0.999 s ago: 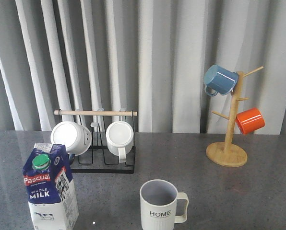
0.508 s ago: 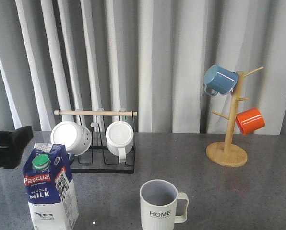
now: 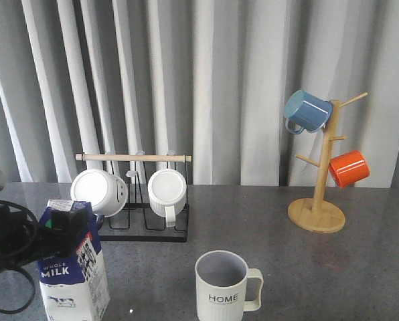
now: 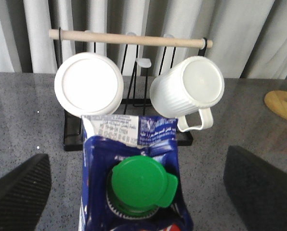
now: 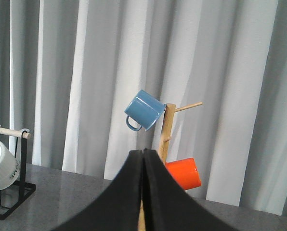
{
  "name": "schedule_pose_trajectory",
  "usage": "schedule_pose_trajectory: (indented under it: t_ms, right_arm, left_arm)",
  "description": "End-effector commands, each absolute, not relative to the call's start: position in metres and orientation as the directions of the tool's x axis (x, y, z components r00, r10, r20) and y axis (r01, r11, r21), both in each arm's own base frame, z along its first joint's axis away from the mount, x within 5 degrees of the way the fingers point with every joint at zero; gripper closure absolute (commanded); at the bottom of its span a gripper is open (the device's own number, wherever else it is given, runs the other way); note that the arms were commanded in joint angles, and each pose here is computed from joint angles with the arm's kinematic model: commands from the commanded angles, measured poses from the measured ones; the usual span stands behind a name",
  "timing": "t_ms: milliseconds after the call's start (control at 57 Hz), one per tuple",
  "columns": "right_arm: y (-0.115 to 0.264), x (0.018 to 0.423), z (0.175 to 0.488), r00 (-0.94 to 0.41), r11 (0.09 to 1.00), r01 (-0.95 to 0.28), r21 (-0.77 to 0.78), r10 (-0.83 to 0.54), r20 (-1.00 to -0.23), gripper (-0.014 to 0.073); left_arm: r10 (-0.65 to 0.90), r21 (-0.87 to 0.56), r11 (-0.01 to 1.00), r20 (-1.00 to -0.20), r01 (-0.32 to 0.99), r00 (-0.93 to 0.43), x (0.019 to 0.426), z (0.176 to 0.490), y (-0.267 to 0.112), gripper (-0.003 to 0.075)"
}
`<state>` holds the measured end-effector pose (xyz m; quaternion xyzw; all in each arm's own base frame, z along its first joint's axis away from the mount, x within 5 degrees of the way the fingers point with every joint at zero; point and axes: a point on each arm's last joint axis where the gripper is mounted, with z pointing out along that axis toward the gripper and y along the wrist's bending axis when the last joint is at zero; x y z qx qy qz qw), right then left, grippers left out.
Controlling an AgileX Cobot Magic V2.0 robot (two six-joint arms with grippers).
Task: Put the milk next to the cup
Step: 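Lower the left gripper onto the milk carton and grasp it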
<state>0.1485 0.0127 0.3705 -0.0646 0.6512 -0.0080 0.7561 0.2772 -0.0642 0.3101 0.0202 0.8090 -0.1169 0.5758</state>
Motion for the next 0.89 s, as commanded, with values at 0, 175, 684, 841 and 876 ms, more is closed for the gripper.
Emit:
schedule_pose_trajectory:
  t_ms: [0,175,684,841,876]
  right_arm:
    - [0.012,0.144,0.389,0.263,0.991,-0.056,-0.122,-0.103,-0.959,0.0603]
    - [0.012,0.144,0.389,0.263,0.991,-0.056,-0.122,-0.104,-0.959,0.0603]
    - [0.012,0.144,0.389,0.263,0.991,-0.056,-0.122,-0.104,-0.959,0.0603]
    - [0.012,0.144,0.389,0.263,0.991,-0.056,-0.122,-0.104,-0.959,0.0603]
    - [0.012,0.144,0.389,0.263,0.991,-0.056,-0.122,-0.104,-0.959,0.0603]
  left_arm:
    - [-0.159,-0.205,0.964,-0.955,0.170,-0.250,0.280,0.322,-0.065,0.0007]
    - [-0.173,-0.224,0.962,-0.941,0.153,-0.291,0.285,0.304,-0.066,0.0018]
    - [-0.158,-0.202,0.965,-0.957,0.165,-0.245,0.302,0.290,-0.070,0.0384]
    - [-0.158,-0.201,0.966,-0.957,0.165,-0.242,0.302,0.291,-0.069,0.0487]
    - [-0.157,-0.201,0.966,-0.957,0.164,-0.244,0.302,0.291,-0.069,0.0505]
